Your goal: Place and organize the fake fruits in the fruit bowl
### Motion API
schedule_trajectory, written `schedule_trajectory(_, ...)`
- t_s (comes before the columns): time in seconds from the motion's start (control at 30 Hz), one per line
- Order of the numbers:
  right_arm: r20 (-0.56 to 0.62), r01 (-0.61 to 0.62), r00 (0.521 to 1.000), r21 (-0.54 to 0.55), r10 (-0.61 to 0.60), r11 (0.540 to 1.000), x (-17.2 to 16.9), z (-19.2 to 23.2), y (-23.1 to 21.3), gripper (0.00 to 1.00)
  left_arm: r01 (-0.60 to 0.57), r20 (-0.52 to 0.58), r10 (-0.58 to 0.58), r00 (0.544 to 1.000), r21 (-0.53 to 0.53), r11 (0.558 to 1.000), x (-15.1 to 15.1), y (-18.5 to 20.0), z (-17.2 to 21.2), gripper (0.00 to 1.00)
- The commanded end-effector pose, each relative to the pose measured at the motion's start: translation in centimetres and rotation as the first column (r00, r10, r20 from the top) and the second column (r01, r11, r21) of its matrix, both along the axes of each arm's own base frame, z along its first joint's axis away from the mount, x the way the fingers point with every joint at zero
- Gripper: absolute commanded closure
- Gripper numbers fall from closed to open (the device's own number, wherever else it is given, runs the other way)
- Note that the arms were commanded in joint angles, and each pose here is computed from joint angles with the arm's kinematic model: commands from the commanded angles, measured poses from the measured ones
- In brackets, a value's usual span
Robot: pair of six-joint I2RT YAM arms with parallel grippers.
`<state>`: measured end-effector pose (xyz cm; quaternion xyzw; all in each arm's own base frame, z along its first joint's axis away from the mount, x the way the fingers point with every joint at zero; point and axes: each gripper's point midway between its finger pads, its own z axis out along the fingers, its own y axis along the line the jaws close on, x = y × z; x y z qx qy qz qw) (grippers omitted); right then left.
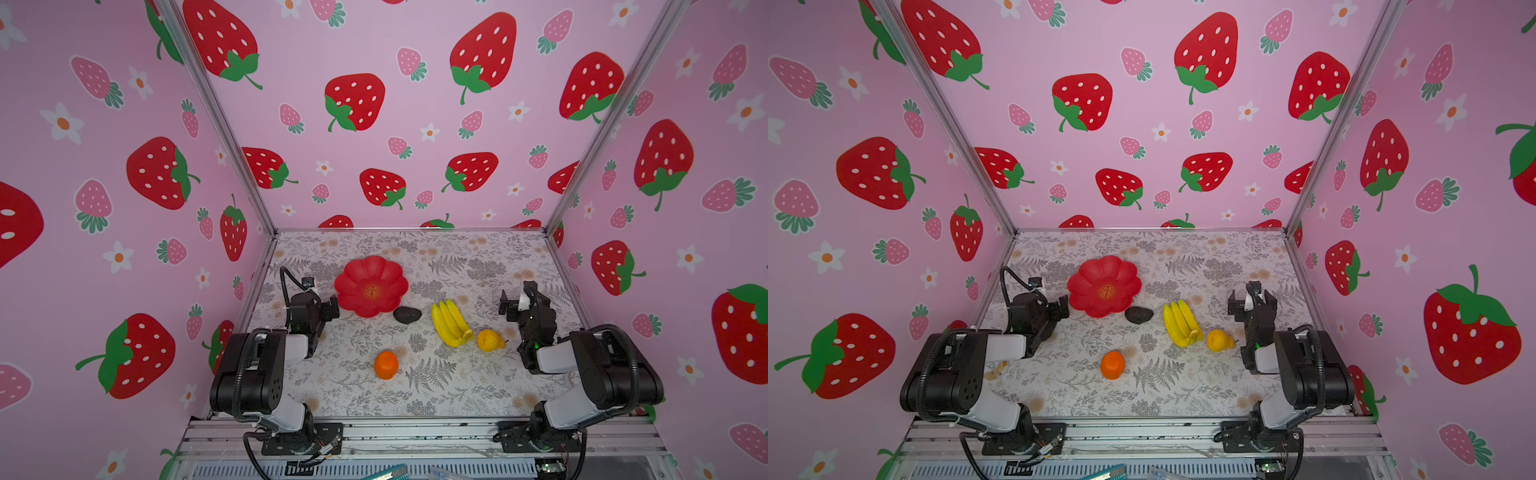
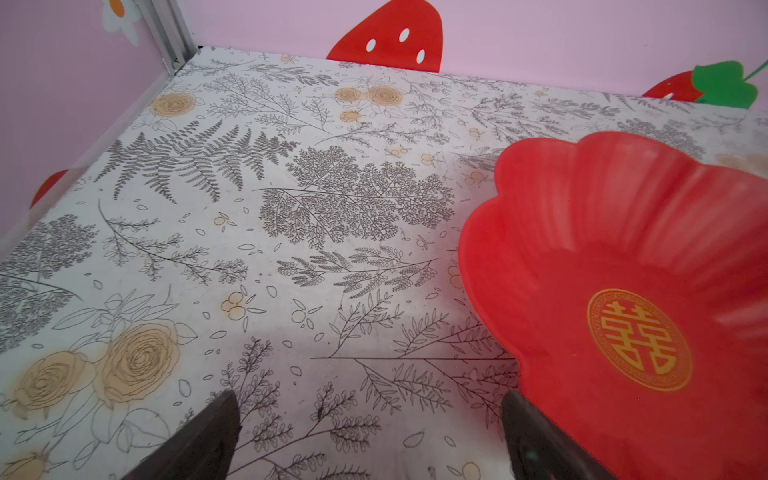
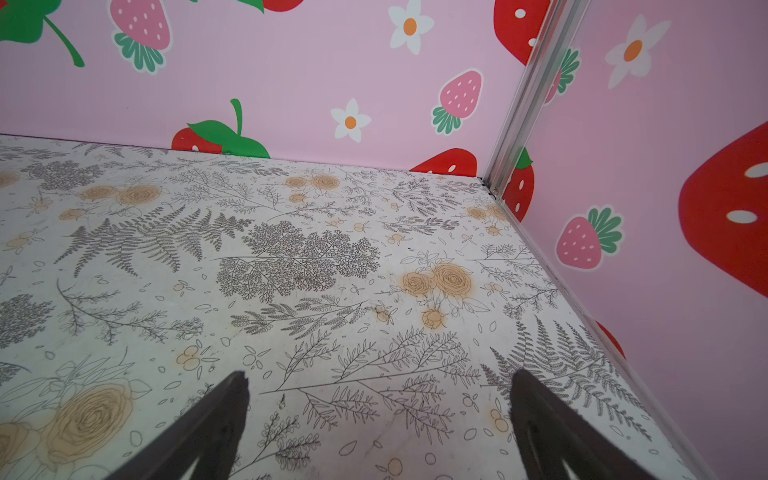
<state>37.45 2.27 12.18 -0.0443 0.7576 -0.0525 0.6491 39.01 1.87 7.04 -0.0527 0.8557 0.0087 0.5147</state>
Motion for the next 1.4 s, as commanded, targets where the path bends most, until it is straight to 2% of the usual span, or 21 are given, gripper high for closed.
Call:
schedule_trajectory(0.0,0.130,0.048,0.990,0.026,-0.051,0.999,-1.8,4.0,-1.0,0.01,-0.120,0.085,0.118,0.989,0.016,0.993,0.0,2.1,4.0,0.02)
schedule_trajectory(0.1,0.151,0.039,0.987,0.096,-0.054,0.995,-2.7,6.6,-0.8,0.01,-0.184,0.039,0.181,0.983,0.101,0.978,-1.4,2.3,5.6,0.04)
schedule_trajectory(0.23,0.103,-0.101,0.991,0.157,0.085,0.982,-3.1,8.1,2.8,0.01,-0.137,-0.013,0.140,0.990,0.161,0.977,-2.3,-1.3,7.8,0.06)
schedule_trajectory(0.33,-0.018,-0.224,0.973,0.179,0.231,0.958,-3.3,6.7,6.8,0.01,0.068,-0.110,-0.052,0.993,0.143,0.987,-2.5,-8.2,8.6,0.07)
schedule_trajectory(0.37,-0.061,-0.269,0.957,0.184,0.284,0.945,-3.6,6.1,8.3,0.01,0.172,-0.160,-0.153,0.975,0.111,0.979,-2.8,-11.4,8.7,0.07)
schedule_trajectory(0.43,-0.102,-0.344,0.924,0.200,0.369,0.917,-4.9,5.4,10.6,0.01,0.345,-0.247,-0.340,0.907,-0.021,0.938,-4.4,-17.3,8.8,0.08)
schedule_trajectory(0.5,-0.111,-0.370,0.909,0.231,0.402,0.900,-6.6,5.2,11.7,0.01,0.537,-0.258,-0.562,0.786,-0.164,0.827,-7.3,-23.9,9.2,0.11)
schedule_trajectory(0.53,-0.119,-0.361,0.909,0.255,0.400,0.897,-7.1,5.0,11.7,0.01,0.594,-0.239,-0.622,0.746,-0.182,0.783,-8.6,-26.2,9.4,0.11)
schedule_trajectory(0.57,-0.112,-0.362,0.907,0.288,0.406,0.887,-8.0,5.2,11.6,0.01,0.671,-0.212,-0.699,0.683,-0.195,0.715,-10.4,-28.8,9.8,0.11)
schedule_trajectory(0.63,-0.137,-0.350,0.900,0.341,0.415,0.872,-9.3,4.6,11.4,0.01,0.784,-0.184,-0.802,0.569,-0.173,0.596,-13.8,-32.4,10.1,0.11)
schedule_trajectory(0.7,-0.161,-0.327,0.897,0.389,0.413,0.861,-10.5,4.0,11.0,0.01,0.896,-0.165,-0.896,0.413,-0.105,0.432,-17.7,-35.7,9.8,0.10)
schedule_trajectory(0.77,-0.187,-0.272,0.905,0.435,0.382,0.858,-11.3,3.3,10.2,0.01,0.938,-0.169,-0.929,0.329,-0.050,0.342,-19.7,-37.3,8.6,0.09)
schedule_trajectory(0.83,-0.187,-0.245,0.909,0.480,0.372,0.843,-12.0,3.0,9.8,0.01,0.955,-0.159,-0.949,0.273,-0.075,0.287,-20.7,-38.6,7.6,0.10)
schedule_trajectory(0.9,-0.189,-0.236,0.907,0.512,0.376,0.826,-12.5,2.6,9.7,0.01,0.959,-0.141,-0.955,0.262,-0.073,0.274,-20.7,-39.7,7.0,0.11)
schedule_trajectory(0.97,-0.181,-0.241,0.904,0.534,0.387,0.811,-12.9,2.3,9.8,0.01,0.960,-0.123,-0.955,0.270,-0.047,0.277,-20.2,-40.5,6.4,0.12)
schedule_trajectory(1.0,-0.179,-0.241,0.903,0.541,0.390,0.806,-13.0,2.2,9.9,0.01,0.955,-0.118,-0.949,0.291,-0.027,0.296,-19.7,-40.7,6.2,0.13)
schedule_trajectory(1.1,-0.175,-0.244,0.901,0.551,0.397,0.798,-13.2,1.9,9.9,0.01,0.959,-0.102,-0.954,0.281,0.002,0.283,-19.1,-41.7,5.3,0.17)
schedule_trajectory(1.2,-0.161,-0.262,0.896,0.561,0.414,0.785,-13.3,2.4,10.2,0.01,0.957,-0.114,-0.950,0.291,0.031,0.289,-18.1,-42.6,4.5,0.22)
schedule_trajectory(1.37,-0.168,-0.253,0.900,0.553,0.403,0.794,-13.4,2.8,10.0,0.01,0.941,-0.110,-0.935,0.336,0.087,0.328,-16.2,-43.8,3.5,0.23)
